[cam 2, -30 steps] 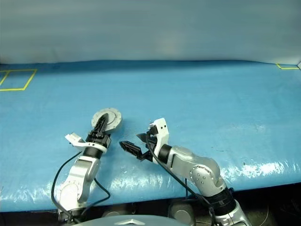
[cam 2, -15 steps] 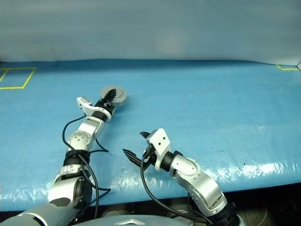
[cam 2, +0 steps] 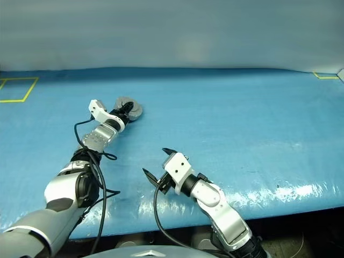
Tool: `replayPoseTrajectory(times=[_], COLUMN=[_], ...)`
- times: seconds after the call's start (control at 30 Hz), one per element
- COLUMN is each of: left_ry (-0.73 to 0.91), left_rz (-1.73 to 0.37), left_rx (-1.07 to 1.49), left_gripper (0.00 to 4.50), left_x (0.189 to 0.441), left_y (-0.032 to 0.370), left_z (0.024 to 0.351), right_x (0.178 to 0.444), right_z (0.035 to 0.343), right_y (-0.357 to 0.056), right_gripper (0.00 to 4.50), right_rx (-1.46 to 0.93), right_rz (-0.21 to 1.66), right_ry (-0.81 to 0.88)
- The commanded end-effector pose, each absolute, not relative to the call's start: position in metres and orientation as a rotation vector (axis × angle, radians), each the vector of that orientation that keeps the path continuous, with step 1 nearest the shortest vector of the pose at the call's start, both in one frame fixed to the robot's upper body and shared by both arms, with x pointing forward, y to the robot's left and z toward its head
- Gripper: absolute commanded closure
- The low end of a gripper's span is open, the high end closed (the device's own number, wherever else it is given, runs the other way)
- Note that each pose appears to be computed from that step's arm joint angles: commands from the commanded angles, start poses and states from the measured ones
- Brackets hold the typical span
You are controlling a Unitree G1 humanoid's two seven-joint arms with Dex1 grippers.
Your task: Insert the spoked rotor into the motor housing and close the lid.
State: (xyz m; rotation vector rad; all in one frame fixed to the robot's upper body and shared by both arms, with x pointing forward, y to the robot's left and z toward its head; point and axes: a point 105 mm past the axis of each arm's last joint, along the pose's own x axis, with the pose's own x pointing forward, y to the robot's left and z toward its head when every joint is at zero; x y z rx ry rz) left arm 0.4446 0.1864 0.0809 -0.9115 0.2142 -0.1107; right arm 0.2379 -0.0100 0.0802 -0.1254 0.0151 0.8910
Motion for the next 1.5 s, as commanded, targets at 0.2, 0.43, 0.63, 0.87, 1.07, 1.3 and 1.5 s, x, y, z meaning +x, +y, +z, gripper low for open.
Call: replayPoseTrajectory(times=[0.2, 0.43, 0.63, 0.87, 1.07, 1.3, 1.5], left_ry=[0.336, 0.386, 0.357, 0.212, 0.006, -0.057, -0.074], left_rz=[-0.059, -0.030, -0.200, -0.335, -0.251, -0.149, -0.132], left_rx=[-0.827, -0.808, -0.510, -0.014, 0.227, 0.205, 0.212], left_gripper=[0.02, 0.02, 0.02, 0.02, 0.02, 0.02, 0.02], left_x=[0.413, 0.347, 0.293, 0.242, 0.232, 0.230, 0.235], left_y=[0.220, 0.241, 0.232, 0.203, 0.193, 0.189, 0.186], left_z=[0.056, 0.041, 0.053, 0.063, 0.069, 0.058, 0.054], right_x=[0.240, 0.238, 0.248, 0.269, 0.273, 0.270, 0.272], right_z=[0.083, 0.082, 0.090, 0.089, 0.072, 0.063, 0.060], right_y=[-0.004, 0.000, -0.015, -0.052, -0.077, -0.084, -0.085], right_gripper=[0.00, 0.00, 0.00, 0.00, 0.00, 0.00, 0.00], right_rx=[-0.151, -0.121, -0.009, 0.051, -0.060, -0.064, -0.088], right_rz=[0.905, 0.969, 0.888, 0.659, 0.482, 0.403, 0.384], right_ry=[0.036, 0.044, 0.021, -0.059, -0.091, -0.087, -0.084])
